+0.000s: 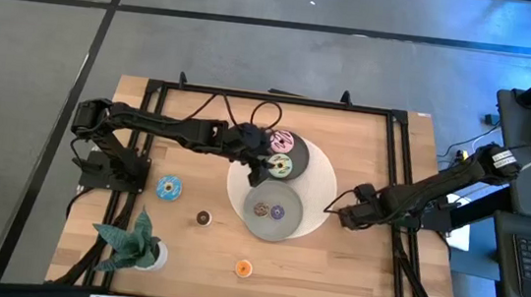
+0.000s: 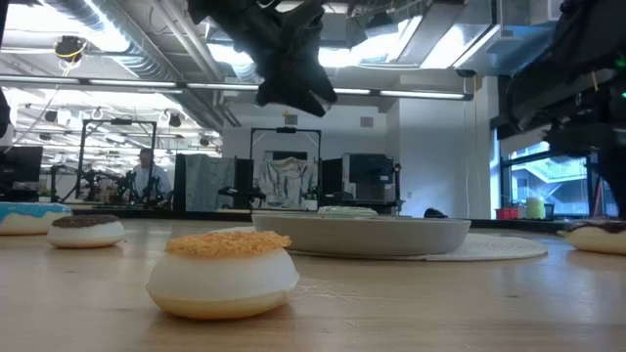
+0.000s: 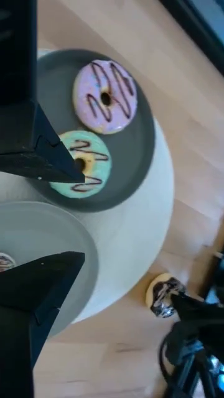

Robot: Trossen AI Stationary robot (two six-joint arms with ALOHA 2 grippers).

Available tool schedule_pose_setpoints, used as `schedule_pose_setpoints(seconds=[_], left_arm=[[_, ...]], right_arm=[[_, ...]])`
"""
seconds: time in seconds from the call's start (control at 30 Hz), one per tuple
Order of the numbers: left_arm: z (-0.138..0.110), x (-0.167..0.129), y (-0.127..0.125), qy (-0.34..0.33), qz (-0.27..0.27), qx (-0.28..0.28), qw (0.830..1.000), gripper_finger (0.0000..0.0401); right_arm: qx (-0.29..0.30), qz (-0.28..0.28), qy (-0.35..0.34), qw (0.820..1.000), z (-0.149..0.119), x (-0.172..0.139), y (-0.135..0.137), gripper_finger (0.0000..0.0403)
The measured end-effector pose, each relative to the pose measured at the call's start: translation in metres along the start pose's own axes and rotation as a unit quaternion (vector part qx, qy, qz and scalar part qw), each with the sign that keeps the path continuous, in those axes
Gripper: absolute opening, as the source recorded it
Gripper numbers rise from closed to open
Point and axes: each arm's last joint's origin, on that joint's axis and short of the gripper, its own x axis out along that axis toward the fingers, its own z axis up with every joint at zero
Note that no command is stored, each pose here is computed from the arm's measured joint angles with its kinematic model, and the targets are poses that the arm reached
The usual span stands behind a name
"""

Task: Pick & Place donuts
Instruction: Put the big black donut on the black plate

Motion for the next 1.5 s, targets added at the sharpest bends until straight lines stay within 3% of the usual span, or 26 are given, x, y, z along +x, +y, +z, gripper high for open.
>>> schedule_pose_setpoints(seconds=[0.27,0.47,0.63,0.8,1.0,1.27,1.5], left_arm=[[-0.005,-0.01,0.01,0.035,0.041,-0.012,0.998,0.0185],[0.0,-0.035,0.02,0.029,0.079,-0.011,0.996,0.0189],[0.004,-0.054,0.021,0.007,0.096,-0.012,0.995,0.0186],[0.005,-0.061,0.016,-0.003,0.087,-0.015,0.996,0.0186],[0.001,-0.061,0.012,0.009,0.085,-0.018,0.996,0.0189],[-0.01,-0.063,0.016,0.054,0.122,-0.035,0.99,0.0186],[-0.012,-0.064,0.016,0.066,0.131,-0.043,0.988,0.0188]], right_arm=[[-0.041,0.087,-0.106,0.99,0.023,-0.047,0.037,0.0052],[-0.07,0.122,-0.195,0.971,0.069,-0.089,0.056,0.0052],[-0.097,0.125,-0.236,0.959,0.114,-0.097,0.054,0.0053],[-0.124,0.164,-0.215,0.955,0.154,-0.087,0.056,0.0053],[-0.167,0.197,-0.19,0.947,0.185,-0.053,0.077,0.0053],[-0.174,0.164,-0.133,0.962,0.195,-0.001,0.092,0.0053],[-0.171,0.157,-0.143,0.962,0.2,0.012,0.097,0.0053]])
